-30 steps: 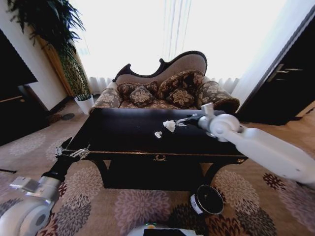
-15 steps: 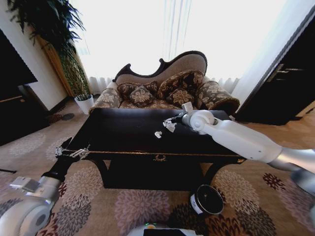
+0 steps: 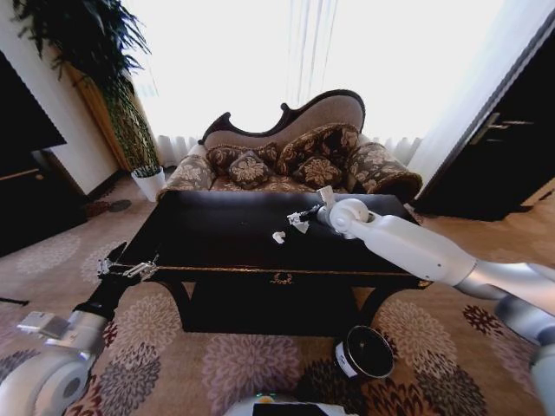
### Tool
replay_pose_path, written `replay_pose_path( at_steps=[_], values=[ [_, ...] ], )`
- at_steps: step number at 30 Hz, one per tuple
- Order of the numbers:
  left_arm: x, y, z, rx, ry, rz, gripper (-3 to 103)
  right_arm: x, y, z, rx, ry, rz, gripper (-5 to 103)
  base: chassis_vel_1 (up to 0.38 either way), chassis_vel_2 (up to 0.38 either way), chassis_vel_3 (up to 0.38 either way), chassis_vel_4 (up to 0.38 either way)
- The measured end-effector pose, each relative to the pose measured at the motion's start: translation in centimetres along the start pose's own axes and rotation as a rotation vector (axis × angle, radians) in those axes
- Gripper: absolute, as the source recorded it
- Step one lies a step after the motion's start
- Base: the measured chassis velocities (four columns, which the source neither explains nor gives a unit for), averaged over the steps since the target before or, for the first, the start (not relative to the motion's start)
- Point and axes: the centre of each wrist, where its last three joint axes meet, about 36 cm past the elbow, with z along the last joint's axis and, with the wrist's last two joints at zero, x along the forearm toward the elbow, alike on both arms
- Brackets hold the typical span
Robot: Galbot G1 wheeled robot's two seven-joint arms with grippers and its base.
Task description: Move to the front of the table and place the trash on the table into the trash bin.
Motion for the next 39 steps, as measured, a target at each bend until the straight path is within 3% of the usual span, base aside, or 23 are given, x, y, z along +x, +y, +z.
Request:
replay_pose_path(
  at_steps=[2, 6, 7, 9, 12, 18, 22, 26, 29, 32, 39],
  values=[
    [0.0, 0.0, 0.0, 0.000, 0.000, 0.000, 100, -0.1, -0.1, 0.4, -0.004, 0.005, -0.001, 103, 0.000, 0.000, 0.000, 0.000],
    [0.0, 0.0, 0.0, 0.000, 0.000, 0.000, 100, -0.2, 0.0, 0.8, -0.010, 0.007, -0.001, 96, 0.000, 0.000, 0.000, 0.000],
    [0.0, 0.0, 0.0, 0.000, 0.000, 0.000, 100, -0.1, 0.1, 1.0, -0.014, 0.007, -0.002, 86, 0.000, 0.000, 0.000, 0.000],
    [0.0, 0.0, 0.0, 0.000, 0.000, 0.000, 100, -0.1, 0.1, 1.1, -0.017, 0.006, -0.002, 86, 0.000, 0.000, 0.000, 0.000],
    [0.0, 0.0, 0.0, 0.000, 0.000, 0.000, 100, 0.0, 0.2, 1.3, -0.022, 0.003, -0.004, 71, 0.000, 0.000, 0.000, 0.000],
    [0.0, 0.0, 0.0, 0.000, 0.000, 0.000, 100, 0.3, 0.3, 1.3, -0.021, 0.000, -0.010, 54, 0.000, 0.000, 0.000, 0.000],
    [0.0, 0.0, 0.0, 0.000, 0.000, 0.000, 100, 0.7, 0.6, 1.2, -0.023, -0.004, -0.014, 32, 0.000, 0.000, 0.000, 0.000],
    [0.0, 0.0, 0.0, 0.000, 0.000, 0.000, 100, 0.8, 0.7, 1.2, -0.028, -0.005, -0.016, 27, 0.000, 0.000, 0.000, 0.000],
    [0.0, 0.0, 0.0, 0.000, 0.000, 0.000, 100, 1.3, 0.6, 1.3, -0.040, -0.011, -0.014, 11, 0.000, 0.000, 0.000, 0.000],
    [0.0, 0.0, 0.0, 0.000, 0.000, 0.000, 100, 1.6, 0.4, 1.3, -0.047, -0.015, -0.009, 2, 0.000, 0.000, 0.000, 0.000],
    [0.0, 0.0, 0.0, 0.000, 0.000, 0.000, 100, 3.0, -0.3, 1.4, -0.081, -0.047, 0.005, 0, 0.000, 0.000, 0.000, 0.000]
  ],
)
